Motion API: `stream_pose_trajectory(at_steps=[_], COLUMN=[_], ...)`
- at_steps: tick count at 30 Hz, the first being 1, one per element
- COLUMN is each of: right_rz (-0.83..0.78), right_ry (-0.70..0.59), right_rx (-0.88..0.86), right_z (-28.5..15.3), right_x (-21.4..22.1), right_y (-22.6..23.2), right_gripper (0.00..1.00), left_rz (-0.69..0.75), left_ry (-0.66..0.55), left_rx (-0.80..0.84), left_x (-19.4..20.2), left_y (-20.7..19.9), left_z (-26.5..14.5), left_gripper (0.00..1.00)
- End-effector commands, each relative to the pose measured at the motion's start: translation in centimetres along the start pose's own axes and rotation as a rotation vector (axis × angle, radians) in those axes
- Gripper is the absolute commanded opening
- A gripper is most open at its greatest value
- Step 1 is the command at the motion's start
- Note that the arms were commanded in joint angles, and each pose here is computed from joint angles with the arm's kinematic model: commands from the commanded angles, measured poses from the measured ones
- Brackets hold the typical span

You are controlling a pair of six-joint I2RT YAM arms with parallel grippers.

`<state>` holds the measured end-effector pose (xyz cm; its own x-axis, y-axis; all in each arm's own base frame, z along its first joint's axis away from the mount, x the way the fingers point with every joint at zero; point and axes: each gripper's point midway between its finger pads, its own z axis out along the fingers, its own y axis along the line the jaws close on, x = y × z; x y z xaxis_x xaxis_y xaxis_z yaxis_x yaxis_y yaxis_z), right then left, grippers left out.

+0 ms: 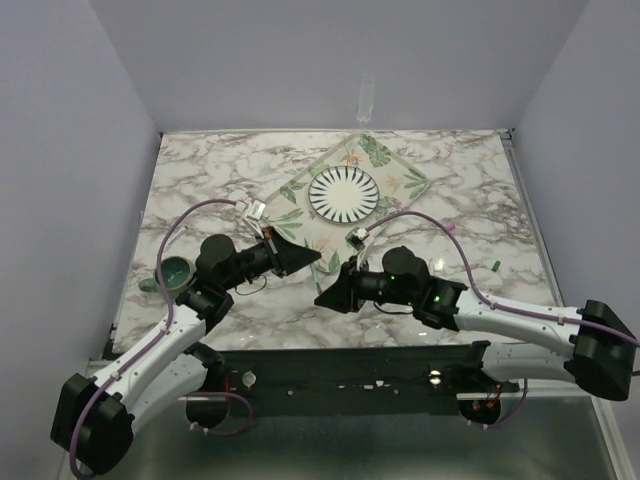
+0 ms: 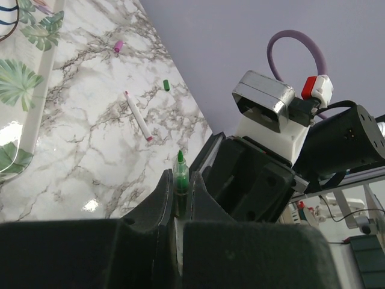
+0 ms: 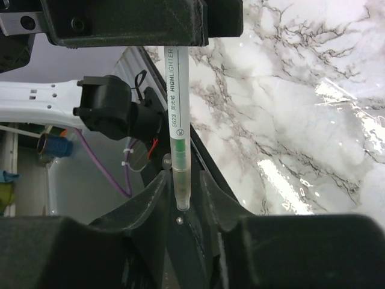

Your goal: Insert the pens into the pen caps

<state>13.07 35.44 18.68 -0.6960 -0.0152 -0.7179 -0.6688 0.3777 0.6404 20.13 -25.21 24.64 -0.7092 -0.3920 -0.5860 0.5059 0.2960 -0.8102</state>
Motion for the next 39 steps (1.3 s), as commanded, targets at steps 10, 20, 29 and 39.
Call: stream_pose_trajectory(at_steps=[10,20,29,39], right_rz=[0.024,0.059,0.016,0.026], right_ry=[-0.114,-0.218,-0.298,-0.334], right_rx=[0.099,0.345,0.363,0.379], right_z=[-2.7,-9.0,-13.3,-14.6], right_x=[-1.9,-2.2,-2.3,-2.0], right_y=[-0.8,-4.4,-4.5,-5.1], right_gripper=[0.01,0.01,0.01,0.01], left_rz=[0.058,0.204,0.11,0.123], left_ry=[-0.114,-0.233,0.081,0.302], left_rx=[-0.234,-1.045,-1.207,-1.206], left_x=[-3.5,-11.8,-14.3,-12.6], left_y=[0.9,10.3,21.6,29.0], left_z=[-1.6,-7.9,-7.5,-5.0], left_gripper=[0.99,0.91,0.45,0.44])
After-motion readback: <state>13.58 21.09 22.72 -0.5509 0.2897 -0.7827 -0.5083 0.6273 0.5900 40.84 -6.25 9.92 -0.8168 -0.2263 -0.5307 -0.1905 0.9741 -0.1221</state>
